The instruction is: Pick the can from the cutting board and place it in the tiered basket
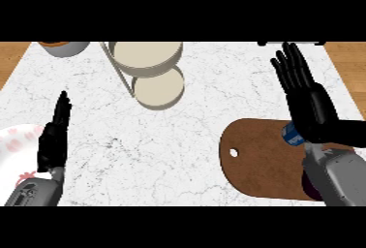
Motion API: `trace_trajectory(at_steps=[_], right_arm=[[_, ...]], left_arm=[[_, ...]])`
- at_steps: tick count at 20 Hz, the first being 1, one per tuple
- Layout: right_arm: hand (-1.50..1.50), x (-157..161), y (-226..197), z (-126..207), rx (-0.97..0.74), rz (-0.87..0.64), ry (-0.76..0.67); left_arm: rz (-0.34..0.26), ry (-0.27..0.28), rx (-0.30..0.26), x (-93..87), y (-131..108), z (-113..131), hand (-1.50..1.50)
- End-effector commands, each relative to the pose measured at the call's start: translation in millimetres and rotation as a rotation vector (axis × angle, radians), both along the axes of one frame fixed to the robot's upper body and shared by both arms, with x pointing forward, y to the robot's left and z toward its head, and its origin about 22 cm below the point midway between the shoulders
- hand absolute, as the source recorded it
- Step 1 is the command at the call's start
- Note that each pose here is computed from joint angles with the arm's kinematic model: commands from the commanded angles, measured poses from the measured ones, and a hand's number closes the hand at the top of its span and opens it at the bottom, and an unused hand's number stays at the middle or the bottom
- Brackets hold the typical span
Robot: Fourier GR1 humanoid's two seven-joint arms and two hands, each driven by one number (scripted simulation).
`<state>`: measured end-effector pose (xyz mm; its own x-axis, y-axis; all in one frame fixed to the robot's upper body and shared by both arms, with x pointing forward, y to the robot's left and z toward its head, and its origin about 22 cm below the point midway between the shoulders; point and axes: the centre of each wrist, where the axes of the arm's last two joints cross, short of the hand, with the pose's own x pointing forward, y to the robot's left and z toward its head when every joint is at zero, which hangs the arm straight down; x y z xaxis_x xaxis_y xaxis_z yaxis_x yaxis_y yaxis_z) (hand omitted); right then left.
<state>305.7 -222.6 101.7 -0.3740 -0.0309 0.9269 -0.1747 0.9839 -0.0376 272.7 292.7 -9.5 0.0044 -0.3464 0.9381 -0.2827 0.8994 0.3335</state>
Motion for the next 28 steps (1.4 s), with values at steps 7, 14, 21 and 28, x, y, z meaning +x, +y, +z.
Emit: trace_trajectory(at_steps=[7,14,21,28], right_arm=[[1.5,-5.9,-139.7,-6.9,-0.127,-0.065,-0.092],[-1.5,-26.0,-208.1,-59.2,0.003,0.172,-0.154],[-1.5,-55.0,-253.8,-22.8,-0.469,0.18,-0.165],[-1.5,-66.4,-252.1,22.4,-0.894,-0.032,-0.144]], left_arm=[[-0.338,0.16,-0.295,6.3,-64.4,5.4,0.0],[-0.439,0.237,-0.354,19.5,-67.1,25.8,0.0],[-0.409,0.243,-0.35,7.9,-61.6,19.6,0.0],[-0.401,0.254,-0.359,6.5,-67.2,33.3,0.0]])
